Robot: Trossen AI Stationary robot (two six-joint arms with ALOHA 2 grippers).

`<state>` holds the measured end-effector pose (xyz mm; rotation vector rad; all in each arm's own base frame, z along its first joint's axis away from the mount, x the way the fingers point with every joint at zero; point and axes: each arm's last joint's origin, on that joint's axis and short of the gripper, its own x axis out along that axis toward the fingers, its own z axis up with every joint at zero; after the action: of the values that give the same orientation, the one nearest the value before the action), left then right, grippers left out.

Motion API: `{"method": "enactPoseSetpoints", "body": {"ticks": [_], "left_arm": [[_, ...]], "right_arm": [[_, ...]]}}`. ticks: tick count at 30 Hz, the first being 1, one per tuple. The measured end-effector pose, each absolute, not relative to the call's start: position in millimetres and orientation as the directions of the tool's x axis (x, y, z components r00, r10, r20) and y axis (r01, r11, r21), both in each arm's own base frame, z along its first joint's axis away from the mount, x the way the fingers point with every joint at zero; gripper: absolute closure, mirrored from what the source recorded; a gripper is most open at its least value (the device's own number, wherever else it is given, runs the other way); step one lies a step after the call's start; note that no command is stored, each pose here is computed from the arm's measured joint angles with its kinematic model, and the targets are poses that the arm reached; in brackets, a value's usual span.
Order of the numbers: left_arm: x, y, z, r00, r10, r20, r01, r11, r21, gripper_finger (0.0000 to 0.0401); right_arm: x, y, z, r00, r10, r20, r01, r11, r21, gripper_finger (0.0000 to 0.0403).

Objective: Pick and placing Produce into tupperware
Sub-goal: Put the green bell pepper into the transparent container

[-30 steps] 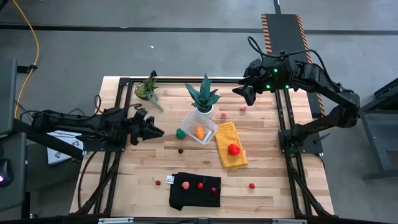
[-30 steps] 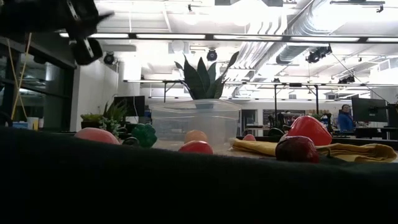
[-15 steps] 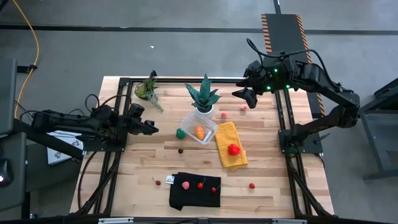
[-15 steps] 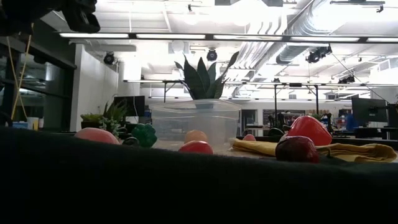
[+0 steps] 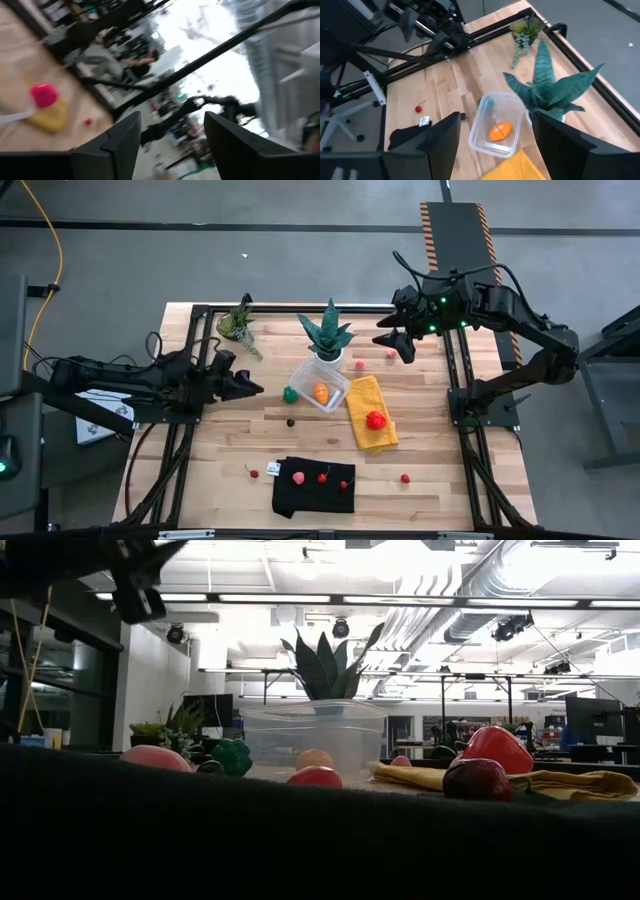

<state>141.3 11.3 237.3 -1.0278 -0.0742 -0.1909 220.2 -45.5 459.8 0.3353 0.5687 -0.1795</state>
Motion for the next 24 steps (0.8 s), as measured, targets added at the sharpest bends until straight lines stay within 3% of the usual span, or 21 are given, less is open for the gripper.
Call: {"method": "enactPoseSetpoints", "body": {"ticks": [11,16,24], "left_arm": [[142,11,224,0.990,-0.142,0.021,0.118,0.724,-0.679,0.0169],[141,11,208,0.982,-0.124,-0.142,0.005,0.769,-0.639,0.0191],[141,12,206,0.981,-0.101,-0.165,-0.021,0.792,-0.611,0.0251]], "right_arm": [[222,-35,459,0.821,-0.093,-0.563,0.285,0.922,0.263,0.0164],[229,-26,458,0.817,-0.161,-0.554,0.358,0.895,0.267,0.0164],[241,-15,457,0.818,-0.229,-0.527,0.443,0.835,0.326,0.0164]]}}
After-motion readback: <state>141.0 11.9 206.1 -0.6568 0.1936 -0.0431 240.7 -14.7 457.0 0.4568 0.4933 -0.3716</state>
